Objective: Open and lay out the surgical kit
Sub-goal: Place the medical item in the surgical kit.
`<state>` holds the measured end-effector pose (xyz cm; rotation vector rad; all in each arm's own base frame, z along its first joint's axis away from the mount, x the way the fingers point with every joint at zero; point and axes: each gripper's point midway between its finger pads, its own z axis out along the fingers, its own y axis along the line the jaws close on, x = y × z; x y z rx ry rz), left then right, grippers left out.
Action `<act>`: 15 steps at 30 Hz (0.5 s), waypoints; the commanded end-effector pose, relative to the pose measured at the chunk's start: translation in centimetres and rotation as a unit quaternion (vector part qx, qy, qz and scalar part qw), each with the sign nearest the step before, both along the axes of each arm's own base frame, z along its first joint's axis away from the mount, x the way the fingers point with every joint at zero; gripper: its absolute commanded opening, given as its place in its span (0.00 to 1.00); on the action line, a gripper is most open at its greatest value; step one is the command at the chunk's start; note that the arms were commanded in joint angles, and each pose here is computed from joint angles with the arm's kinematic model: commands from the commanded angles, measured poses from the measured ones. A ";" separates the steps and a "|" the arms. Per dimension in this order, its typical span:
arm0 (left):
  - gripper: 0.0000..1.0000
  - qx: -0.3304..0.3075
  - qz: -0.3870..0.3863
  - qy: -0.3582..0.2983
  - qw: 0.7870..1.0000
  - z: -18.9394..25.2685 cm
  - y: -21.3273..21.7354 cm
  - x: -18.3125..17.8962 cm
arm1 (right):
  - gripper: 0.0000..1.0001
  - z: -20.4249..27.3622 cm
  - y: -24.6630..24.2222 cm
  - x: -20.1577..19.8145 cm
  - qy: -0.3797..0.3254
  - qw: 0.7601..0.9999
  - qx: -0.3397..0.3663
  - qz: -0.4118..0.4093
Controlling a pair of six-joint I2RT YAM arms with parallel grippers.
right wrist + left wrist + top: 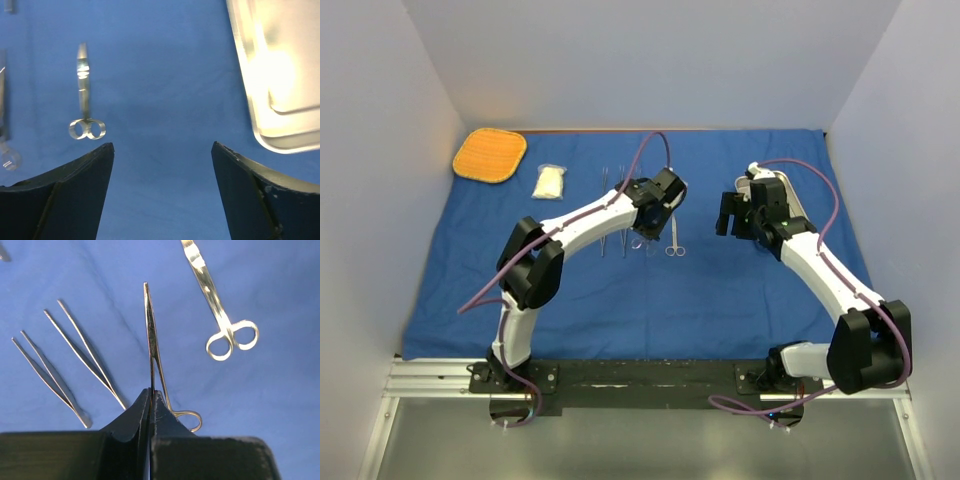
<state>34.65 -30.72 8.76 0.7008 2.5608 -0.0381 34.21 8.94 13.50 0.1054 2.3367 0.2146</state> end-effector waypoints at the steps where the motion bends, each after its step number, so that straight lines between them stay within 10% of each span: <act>1: 0.00 -0.091 0.109 -0.046 0.989 3.9 -0.9 3.0 | 0.80 2.0 3.7 0.5 -0.027 0.994 0.091 0.050; 15: 0.00 -0.134 0.198 -0.061 0.969 4.9 -1.8 4.8 | 0.65 0.4 14.4 0.5 0.024 0.965 0.220 0.143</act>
